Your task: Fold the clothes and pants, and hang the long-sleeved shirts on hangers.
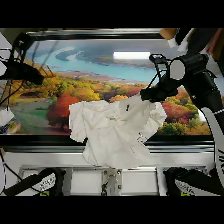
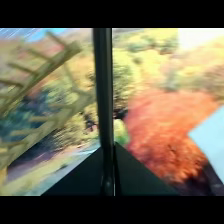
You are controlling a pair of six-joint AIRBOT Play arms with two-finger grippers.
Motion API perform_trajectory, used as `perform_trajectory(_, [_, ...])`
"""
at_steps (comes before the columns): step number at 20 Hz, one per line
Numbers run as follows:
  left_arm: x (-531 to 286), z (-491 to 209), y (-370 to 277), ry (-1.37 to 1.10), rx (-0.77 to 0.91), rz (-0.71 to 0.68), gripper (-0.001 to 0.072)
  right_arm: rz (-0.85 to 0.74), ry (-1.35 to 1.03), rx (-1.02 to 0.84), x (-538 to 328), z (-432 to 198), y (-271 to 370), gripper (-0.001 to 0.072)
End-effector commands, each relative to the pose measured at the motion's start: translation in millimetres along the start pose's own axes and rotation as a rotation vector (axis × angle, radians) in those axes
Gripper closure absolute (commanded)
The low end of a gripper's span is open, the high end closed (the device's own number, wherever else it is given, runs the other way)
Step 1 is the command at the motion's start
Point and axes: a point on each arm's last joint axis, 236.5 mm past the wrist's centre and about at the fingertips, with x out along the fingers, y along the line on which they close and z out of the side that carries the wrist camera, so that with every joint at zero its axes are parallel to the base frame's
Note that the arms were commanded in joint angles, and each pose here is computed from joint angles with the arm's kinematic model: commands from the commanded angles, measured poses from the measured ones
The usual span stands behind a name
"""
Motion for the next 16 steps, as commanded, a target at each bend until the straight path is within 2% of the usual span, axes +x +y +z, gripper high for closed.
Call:
perform_trajectory(1, [-55,12,-99,-0.094,0.307,-0.334,0.0695,0.0,0.001,0.0,0,0,0,0.0696])
perform_trajectory(4, [-70,7,-115,-0.077,0.307,-0.374,0.0696,0.0,0.001,0.0,0,0,0,0.0696])
perform_trajectory(7, [-81,-26,-147,0.015,0.432,-0.529,0.0697,0.0,0.001,0.0,0,0,0,0.0696])
perform_trajectory(13, [-70,-102,-201,0.117,0.477,-0.709,0.0697,0.0,0.001,0.0,0,0,0,0.0696])
perform_trajectory(16, [-68,-129,-220,0.145,0.46,-0.747,0.0696,0.0,0.001,0.0,0,0,0,0.0697])
